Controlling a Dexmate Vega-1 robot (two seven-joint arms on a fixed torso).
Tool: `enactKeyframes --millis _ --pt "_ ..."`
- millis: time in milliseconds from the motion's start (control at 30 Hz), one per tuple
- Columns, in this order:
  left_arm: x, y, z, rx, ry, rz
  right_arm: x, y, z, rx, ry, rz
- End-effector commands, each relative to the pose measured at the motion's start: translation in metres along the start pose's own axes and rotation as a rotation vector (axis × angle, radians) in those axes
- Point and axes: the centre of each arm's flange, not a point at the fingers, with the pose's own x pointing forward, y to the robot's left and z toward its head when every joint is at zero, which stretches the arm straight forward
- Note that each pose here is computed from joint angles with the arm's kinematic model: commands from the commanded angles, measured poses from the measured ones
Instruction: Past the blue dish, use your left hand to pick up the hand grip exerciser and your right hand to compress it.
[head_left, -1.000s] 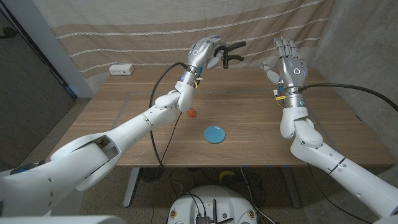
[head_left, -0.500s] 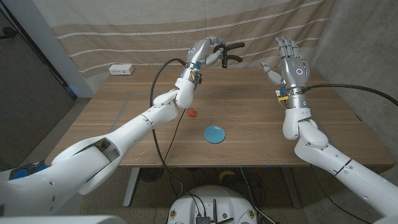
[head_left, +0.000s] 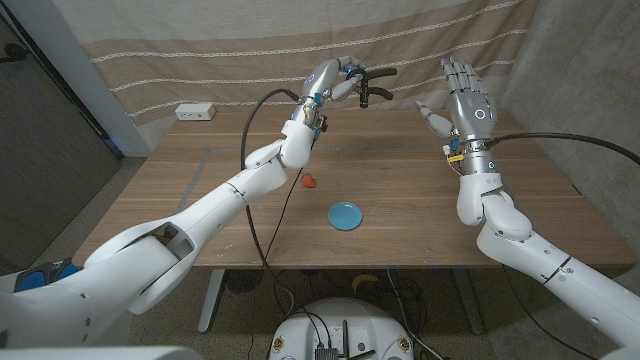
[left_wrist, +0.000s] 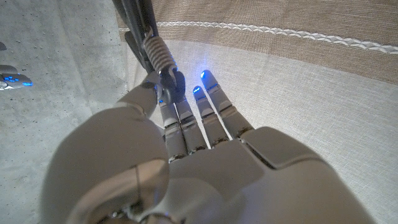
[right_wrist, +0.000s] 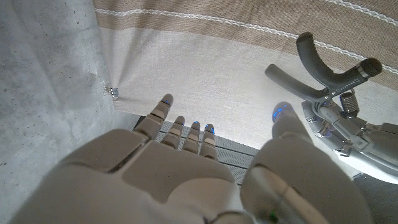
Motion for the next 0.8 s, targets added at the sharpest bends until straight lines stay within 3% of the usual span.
enactKeyframes --millis 33,800 --pt "0.003 0.002 0.009 -0.091 -0.028 -0.025 0.004 -0.002 0.007 -0.007 -0.033 -0.011" --pt "0.013 0.007 0.021 -0.22 -0.04 -0.154 -0.002 -0.009 0.009 0.003 -0.053 -0.033"
